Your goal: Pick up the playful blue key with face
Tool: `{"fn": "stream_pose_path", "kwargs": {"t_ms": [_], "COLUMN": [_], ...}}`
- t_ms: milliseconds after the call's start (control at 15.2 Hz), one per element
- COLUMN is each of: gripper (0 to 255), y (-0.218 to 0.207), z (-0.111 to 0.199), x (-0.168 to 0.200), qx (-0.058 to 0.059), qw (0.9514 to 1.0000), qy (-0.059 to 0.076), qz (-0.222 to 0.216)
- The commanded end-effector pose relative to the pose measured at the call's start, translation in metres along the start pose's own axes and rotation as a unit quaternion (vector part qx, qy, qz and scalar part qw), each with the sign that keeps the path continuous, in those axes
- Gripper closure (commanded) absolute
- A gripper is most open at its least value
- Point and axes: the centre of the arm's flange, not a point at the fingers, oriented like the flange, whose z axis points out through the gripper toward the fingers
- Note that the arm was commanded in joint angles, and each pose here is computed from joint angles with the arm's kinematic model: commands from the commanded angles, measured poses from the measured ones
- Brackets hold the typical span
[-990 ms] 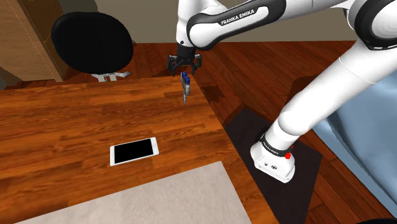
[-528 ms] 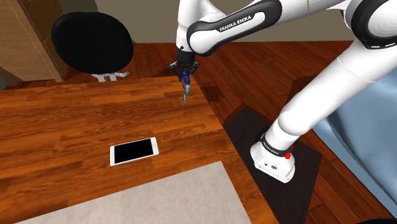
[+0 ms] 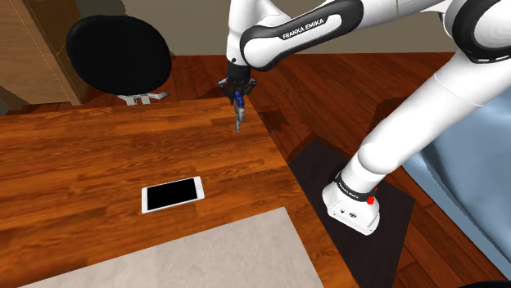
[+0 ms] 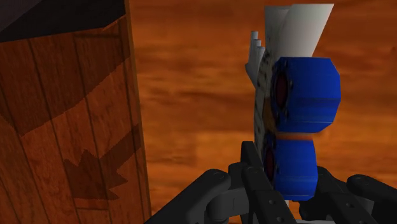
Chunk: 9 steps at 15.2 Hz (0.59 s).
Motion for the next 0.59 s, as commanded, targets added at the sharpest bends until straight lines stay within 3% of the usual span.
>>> {"fn": "stream_pose_path", "kwargs": {"t_ms": [0,528], "gripper": [255,255], "y": [0.001,0.001], "z": [-0.008,-0.05], "x": [0.001,0.007], "qx": [0.0,0.0], "qw": [1.0,1.0], "qy": [0.0,0.0], "qz": [0.0,0.0]}}
